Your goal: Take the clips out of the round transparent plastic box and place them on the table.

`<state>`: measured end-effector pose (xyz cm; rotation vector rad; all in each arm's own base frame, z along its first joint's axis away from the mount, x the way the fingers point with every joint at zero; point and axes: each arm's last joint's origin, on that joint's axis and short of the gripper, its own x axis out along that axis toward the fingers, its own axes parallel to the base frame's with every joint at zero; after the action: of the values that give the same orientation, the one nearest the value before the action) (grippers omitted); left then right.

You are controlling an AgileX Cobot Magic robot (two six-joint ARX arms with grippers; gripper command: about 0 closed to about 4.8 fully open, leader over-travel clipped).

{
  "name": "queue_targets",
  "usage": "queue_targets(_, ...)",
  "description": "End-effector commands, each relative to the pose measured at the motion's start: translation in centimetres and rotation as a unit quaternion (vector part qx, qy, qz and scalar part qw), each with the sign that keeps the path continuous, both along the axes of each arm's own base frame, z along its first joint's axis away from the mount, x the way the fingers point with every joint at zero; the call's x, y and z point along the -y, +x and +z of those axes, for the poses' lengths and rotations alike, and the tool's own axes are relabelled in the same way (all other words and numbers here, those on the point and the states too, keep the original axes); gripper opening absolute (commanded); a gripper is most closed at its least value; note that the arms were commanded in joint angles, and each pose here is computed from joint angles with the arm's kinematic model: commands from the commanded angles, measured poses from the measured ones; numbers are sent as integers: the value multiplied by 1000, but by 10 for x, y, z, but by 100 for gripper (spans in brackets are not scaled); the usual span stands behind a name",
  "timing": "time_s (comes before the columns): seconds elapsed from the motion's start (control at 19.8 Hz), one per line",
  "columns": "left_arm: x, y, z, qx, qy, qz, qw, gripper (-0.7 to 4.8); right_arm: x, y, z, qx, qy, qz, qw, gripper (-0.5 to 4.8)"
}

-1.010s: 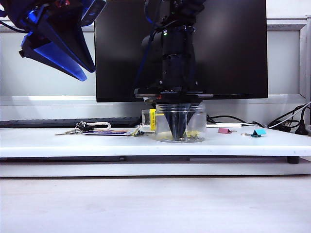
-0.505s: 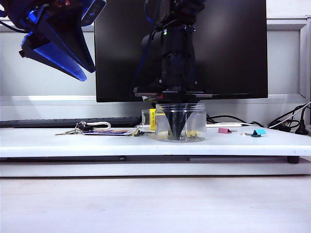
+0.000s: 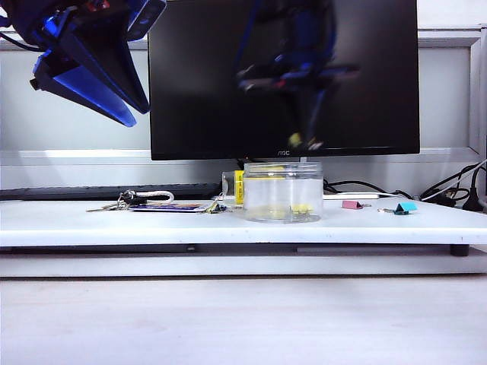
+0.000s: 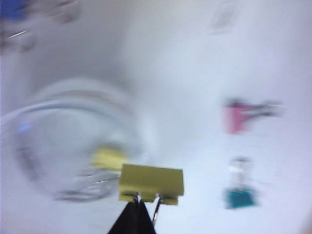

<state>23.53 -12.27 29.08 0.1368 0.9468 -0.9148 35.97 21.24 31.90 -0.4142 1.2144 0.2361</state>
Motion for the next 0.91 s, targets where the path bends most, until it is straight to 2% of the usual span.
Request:
queue_targets(0.05, 0, -1, 1, 0, -2, -3, 1000, 152, 27, 15, -3, -9, 8, -33, 999, -1)
queue_targets(0.25, 0, 0, 2, 6, -6, -2, 1000, 152, 49, 29, -17, -45, 62, -50, 996, -1)
queue_targets(0.51, 0, 0, 2, 9, -7, -2, 1000, 151, 47, 39, -57, -95, 70, -48, 992, 3)
queue_targets(0.56, 0, 0, 2, 10, -7, -2, 1000, 151, 46, 40, -60, -99, 69, -48, 991, 44)
queue_targets(0.61, 0, 0, 2, 10, -7, -2, 1000, 151, 45, 41, -63, -101, 68, -48, 991, 129)
queue_targets(0.91, 1, 1, 3, 16, -10, -2, 1000, 151, 47, 37, -45, -79, 82, -45, 992, 130)
